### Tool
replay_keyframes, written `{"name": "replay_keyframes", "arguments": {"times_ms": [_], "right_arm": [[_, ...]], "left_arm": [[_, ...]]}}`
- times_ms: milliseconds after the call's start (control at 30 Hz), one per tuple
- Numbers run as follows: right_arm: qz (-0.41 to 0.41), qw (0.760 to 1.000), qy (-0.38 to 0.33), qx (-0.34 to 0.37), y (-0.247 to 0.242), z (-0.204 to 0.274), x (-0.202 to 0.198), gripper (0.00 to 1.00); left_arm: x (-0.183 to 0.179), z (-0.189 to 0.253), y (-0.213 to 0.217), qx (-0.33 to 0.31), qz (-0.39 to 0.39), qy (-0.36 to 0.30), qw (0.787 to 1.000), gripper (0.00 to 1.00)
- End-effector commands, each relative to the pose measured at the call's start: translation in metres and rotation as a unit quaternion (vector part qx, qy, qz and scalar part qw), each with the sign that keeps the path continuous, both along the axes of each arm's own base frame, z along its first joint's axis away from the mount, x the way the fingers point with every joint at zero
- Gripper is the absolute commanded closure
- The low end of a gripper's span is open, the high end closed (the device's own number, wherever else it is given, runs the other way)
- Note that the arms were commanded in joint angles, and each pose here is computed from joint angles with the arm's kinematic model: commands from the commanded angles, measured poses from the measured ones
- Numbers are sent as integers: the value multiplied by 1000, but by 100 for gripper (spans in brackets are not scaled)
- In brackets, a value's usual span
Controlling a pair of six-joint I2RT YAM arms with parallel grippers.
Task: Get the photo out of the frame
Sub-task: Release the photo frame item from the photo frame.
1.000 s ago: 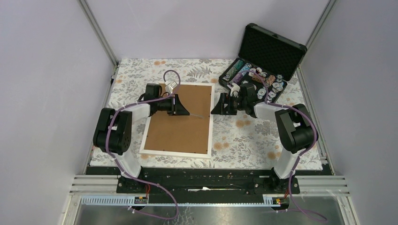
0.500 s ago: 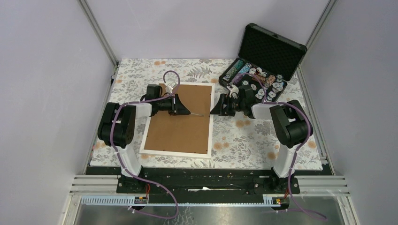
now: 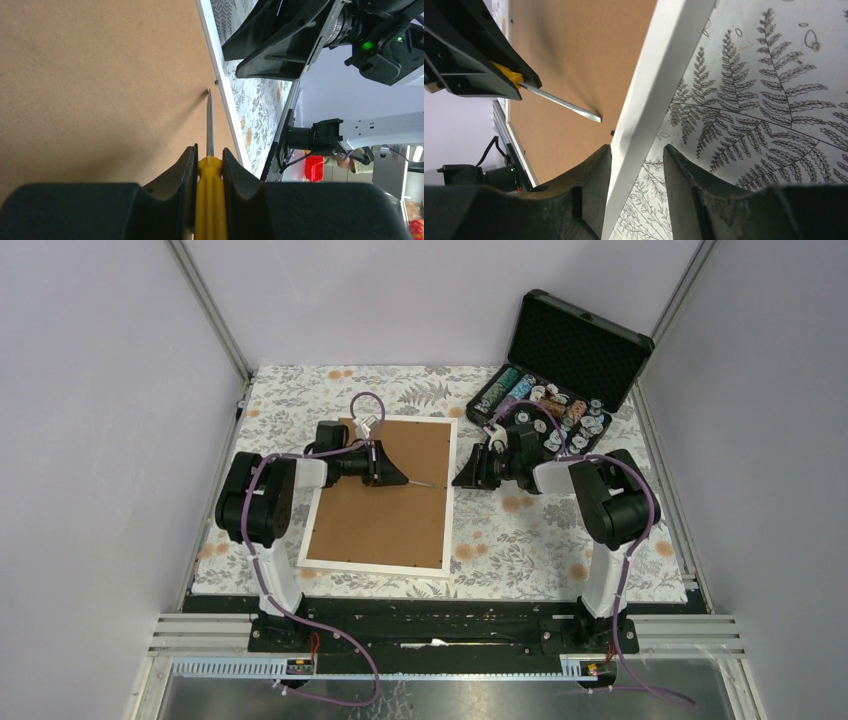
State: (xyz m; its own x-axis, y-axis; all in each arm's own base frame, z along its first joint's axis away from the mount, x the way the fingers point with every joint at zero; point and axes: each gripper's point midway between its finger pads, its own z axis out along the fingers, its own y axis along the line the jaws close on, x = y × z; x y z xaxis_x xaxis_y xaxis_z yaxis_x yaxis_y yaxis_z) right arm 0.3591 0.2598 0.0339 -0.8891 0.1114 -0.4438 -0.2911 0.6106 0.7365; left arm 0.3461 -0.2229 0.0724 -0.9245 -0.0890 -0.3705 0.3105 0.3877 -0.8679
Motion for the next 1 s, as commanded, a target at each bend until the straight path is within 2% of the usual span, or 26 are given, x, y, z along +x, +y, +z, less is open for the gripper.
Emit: {"name": "replay_keyframes", "arguments": {"times_ms": [0, 467, 967], "right_arm": [[-12, 1000, -5, -7, -1, -4, 11, 52], [-7, 1000, 11, 0, 2, -12, 10, 61], [-3, 1000, 18, 2, 4, -17, 7, 66]], "left_arm": [[13, 12, -10, -21, -11, -30, 999, 100], [10, 1, -18, -24, -25, 2, 999, 100], [2, -5, -26, -29, -41, 22, 999, 100]]}}
